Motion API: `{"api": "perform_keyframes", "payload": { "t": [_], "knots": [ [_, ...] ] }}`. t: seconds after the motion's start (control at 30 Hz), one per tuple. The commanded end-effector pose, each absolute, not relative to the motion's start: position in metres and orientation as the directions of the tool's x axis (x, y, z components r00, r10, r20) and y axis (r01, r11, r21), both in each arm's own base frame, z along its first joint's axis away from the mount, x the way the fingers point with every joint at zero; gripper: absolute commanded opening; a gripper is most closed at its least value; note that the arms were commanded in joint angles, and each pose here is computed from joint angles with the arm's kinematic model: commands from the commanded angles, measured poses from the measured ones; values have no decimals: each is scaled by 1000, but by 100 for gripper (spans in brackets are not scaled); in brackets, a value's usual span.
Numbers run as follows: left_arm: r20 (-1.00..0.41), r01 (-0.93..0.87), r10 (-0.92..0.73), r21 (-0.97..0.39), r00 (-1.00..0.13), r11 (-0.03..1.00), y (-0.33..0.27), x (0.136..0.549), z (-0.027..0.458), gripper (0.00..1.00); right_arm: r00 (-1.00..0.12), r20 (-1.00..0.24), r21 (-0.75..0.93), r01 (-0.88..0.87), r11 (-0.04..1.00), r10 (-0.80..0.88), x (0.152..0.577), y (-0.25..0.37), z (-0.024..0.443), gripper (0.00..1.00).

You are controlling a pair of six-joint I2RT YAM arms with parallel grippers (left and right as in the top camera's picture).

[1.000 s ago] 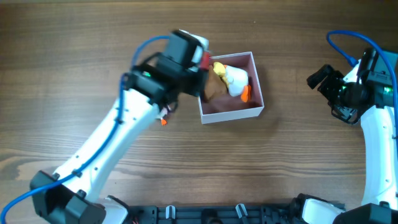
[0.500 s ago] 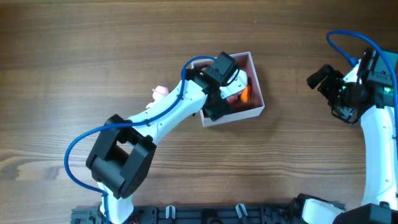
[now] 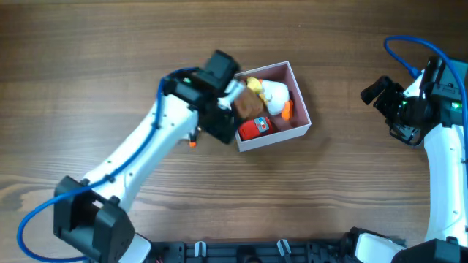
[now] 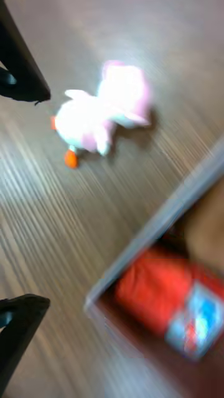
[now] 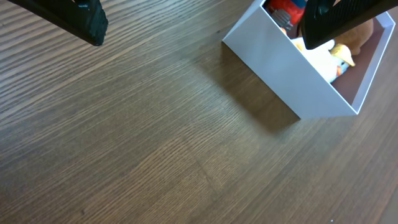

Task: Pack container

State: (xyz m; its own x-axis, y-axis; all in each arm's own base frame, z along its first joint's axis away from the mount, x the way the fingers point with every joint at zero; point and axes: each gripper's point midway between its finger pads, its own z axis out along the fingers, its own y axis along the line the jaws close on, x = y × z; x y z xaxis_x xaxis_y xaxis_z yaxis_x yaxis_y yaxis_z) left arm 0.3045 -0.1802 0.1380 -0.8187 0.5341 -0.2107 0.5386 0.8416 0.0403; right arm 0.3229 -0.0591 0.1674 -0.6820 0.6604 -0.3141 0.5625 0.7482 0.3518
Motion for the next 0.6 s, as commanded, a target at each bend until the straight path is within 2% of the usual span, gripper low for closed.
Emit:
{"api": "perform_keyframes", "payload": {
  "t": [0.0, 0.07, 0.23, 0.3, 0.43, 0.5, 0.57],
  "knots": [
    [-108, 80, 72, -73, -992, 994, -123, 308, 96, 100, -680, -301, 363, 566, 740, 668, 323, -57, 166, 100],
    [-103, 15, 3, -112, -995, 994, -107, 311, 71, 93, -680, -301, 363, 567, 740, 669, 323, -57, 166, 100],
    [-107, -4, -10, -55, -994, 998, -92, 309, 25, 88, -680, -301, 363, 566, 740, 668, 323, -57, 166, 100],
    [-127, 5, -2, -52, -992, 999, -93, 317, 15, 88, -680, -301, 363, 566, 740, 668, 323, -57, 166, 100],
    [-219, 45, 49, 24, -974, 999, -84, 341, 12, 78, -680, -301, 363, 567, 740, 669, 323, -57, 166, 99],
    [-245, 64, 67, 22, -967, 998, -86, 347, 14, 54, -680, -301, 363, 567, 740, 669, 323, -57, 166, 100],
    [-226, 70, 68, 0, -972, 998, -89, 343, 13, 18, -680, -301, 363, 566, 740, 668, 323, -57, 166, 100]
  ]
}}
